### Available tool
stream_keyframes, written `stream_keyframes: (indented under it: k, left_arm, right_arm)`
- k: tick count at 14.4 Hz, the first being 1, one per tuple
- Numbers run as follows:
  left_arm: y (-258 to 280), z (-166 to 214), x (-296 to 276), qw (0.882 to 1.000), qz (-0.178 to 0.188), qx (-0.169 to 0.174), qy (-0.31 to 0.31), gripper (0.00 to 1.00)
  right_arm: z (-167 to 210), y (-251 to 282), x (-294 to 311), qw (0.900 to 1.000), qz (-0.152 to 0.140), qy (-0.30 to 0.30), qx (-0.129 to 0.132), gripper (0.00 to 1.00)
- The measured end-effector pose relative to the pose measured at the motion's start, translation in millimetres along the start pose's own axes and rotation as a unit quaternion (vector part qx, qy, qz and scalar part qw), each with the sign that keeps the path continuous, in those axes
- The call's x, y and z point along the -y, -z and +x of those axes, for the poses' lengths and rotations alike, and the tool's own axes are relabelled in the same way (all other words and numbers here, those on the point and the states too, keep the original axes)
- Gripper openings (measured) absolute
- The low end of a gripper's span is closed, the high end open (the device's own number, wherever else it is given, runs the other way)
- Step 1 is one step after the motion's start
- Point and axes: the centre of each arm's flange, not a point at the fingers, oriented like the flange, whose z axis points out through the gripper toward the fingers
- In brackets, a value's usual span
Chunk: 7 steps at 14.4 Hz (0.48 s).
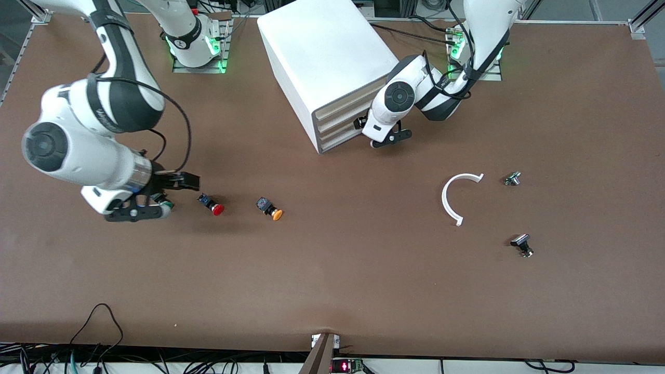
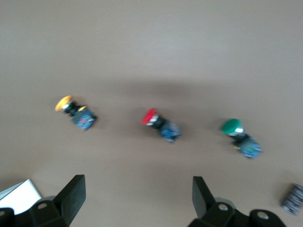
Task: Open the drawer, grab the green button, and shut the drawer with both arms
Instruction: 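Push the drawer shut with the left gripper while the right gripper retracts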
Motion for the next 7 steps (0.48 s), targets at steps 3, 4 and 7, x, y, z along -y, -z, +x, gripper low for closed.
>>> stream_keyframes:
  k: [3, 4, 7]
  left_arm:
    - [10, 10, 4, 1.0, -0.009, -0.002, 0.012, 1.0]
    - [24, 25, 9, 0.999, -0.021, -0.01, 0.026, 1.0]
    - [85, 90, 47, 0.997, -0.051, -0.042, 0.026, 1.0]
  right_arm:
    - [-5, 40, -52, 0.999, -0.01, -0.043, -0.028, 1.0]
    - [-10, 54, -63, 0.998, -0.012, -0.053, -0.033, 1.0]
    - [-36, 86, -88, 0.998, -0.019, -0.061, -0.008, 1.0]
